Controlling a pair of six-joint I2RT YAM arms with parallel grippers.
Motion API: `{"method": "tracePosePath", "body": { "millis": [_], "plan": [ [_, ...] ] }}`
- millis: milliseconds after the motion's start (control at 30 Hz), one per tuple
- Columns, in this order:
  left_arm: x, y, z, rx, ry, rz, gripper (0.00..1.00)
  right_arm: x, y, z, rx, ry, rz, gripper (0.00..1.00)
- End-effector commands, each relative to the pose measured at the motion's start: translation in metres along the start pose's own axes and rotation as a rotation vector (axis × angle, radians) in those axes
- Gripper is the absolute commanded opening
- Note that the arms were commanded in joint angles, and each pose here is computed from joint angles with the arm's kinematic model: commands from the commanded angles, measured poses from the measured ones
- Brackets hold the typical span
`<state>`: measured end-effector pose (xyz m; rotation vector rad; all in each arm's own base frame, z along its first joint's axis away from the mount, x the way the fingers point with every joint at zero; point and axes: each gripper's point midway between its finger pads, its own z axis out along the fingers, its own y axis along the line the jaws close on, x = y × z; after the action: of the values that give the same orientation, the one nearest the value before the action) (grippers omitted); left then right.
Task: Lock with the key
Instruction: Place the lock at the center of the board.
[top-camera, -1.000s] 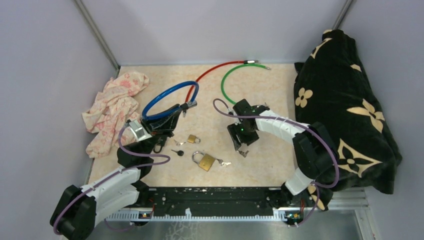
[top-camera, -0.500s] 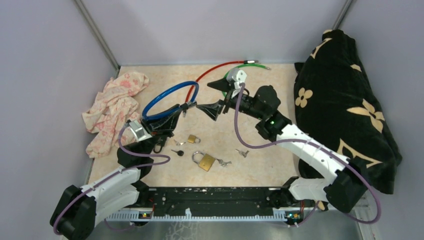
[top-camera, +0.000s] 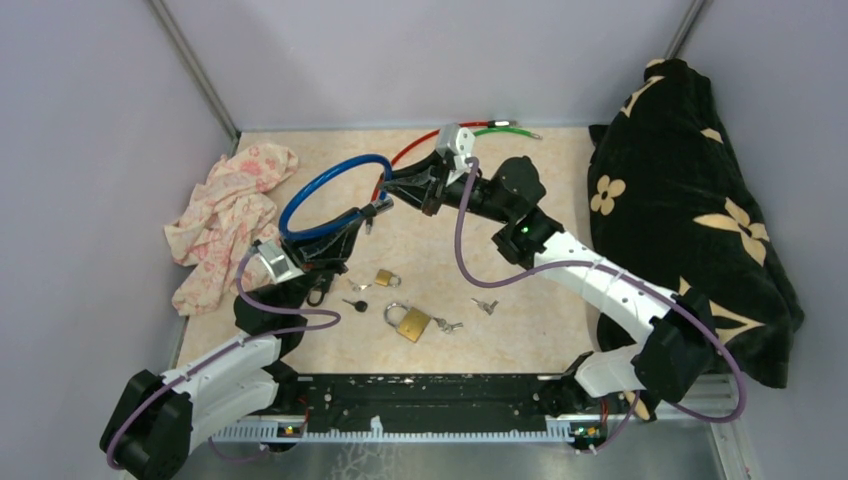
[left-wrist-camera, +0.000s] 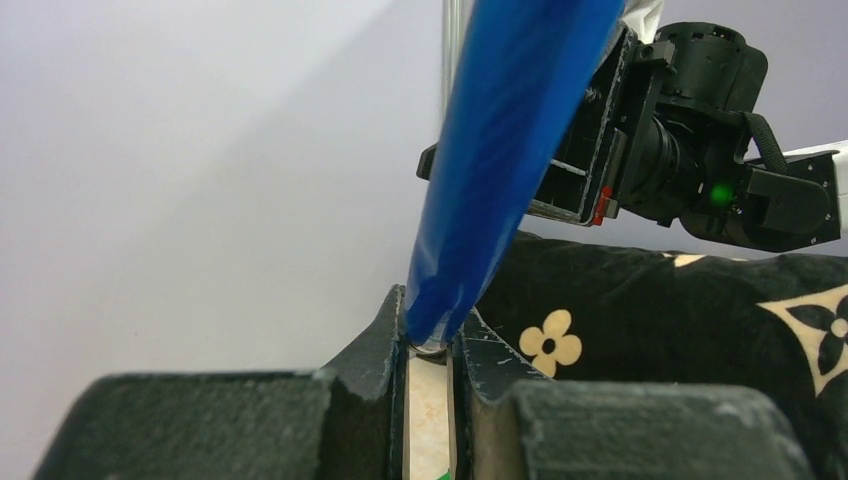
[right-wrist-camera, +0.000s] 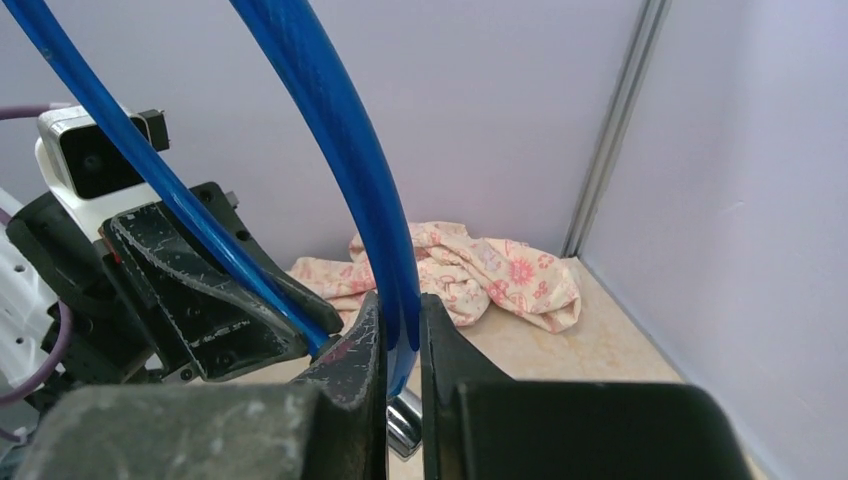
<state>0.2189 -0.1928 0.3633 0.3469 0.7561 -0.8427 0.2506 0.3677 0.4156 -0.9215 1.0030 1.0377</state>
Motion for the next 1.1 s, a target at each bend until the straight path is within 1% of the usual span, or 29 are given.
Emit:
{"method": "tracePosePath", "body": {
  "millis": [0,233,300,333,367,400,433,467,500,533,667,767,867,967,1067],
  "plan": [
    [-0.025,-0.005,0.008,0.026,-0.087,0.021,0.00,-0.075,0.002,-0.001,-0.001,-0.159,-0.128,0.00],
    [-0.023,-0.004,0.008,0.021,-0.081,0.021,0.00,-0.085,0.005,-0.006,0.000,-0.162,-0.151,0.00],
    [-0.023,-0.004,0.008,0.022,-0.081,0.014,0.00,-0.083,0.003,-0.005,0.012,-0.139,-0.137,0.00],
    [-0.023,-0.003,0.008,0.016,-0.083,0.008,0.00,-0.076,-0.002,-0.004,0.033,-0.107,-0.115,0.00],
    [-0.023,-0.001,0.008,0.004,-0.085,0.006,0.07,-0.067,-0.008,-0.003,0.062,-0.062,-0.087,0.00],
    [-0.024,0.002,0.008,-0.016,-0.089,0.006,0.29,-0.055,-0.015,-0.004,0.098,-0.004,-0.067,0.00],
    [-0.024,0.005,0.008,-0.032,-0.091,0.007,0.59,-0.041,-0.023,-0.007,0.137,0.054,-0.051,0.00],
    [-0.024,0.009,0.007,-0.051,-0.091,0.008,0.79,-0.029,-0.032,-0.013,0.188,0.108,-0.026,0.00],
    [-0.025,0.010,0.007,-0.059,-0.093,0.013,0.96,-0.015,-0.040,-0.020,0.228,0.167,0.012,0.00],
    [-0.024,0.012,0.006,-0.067,-0.091,0.018,0.98,-0.002,-0.047,-0.029,0.264,0.223,0.058,0.00],
    [-0.025,0.018,0.003,-0.103,-0.098,0.031,0.99,0.064,-0.053,-0.080,0.370,0.492,0.308,0.00],
    [-0.024,0.021,0.002,-0.121,-0.098,0.031,0.99,0.115,-0.039,-0.133,0.445,0.747,0.474,0.00],
    [-0.023,0.021,0.001,-0.120,-0.096,0.024,0.99,0.157,-0.026,-0.185,0.551,0.941,0.636,0.00],
    [-0.024,0.020,0.000,-0.119,-0.099,0.022,0.99,0.192,-0.012,-0.225,0.620,1.031,0.799,0.00],
    [-0.025,0.020,-0.001,-0.118,-0.101,0.025,0.99,0.221,-0.001,-0.256,0.681,1.100,0.911,0.00]
  ]
}}
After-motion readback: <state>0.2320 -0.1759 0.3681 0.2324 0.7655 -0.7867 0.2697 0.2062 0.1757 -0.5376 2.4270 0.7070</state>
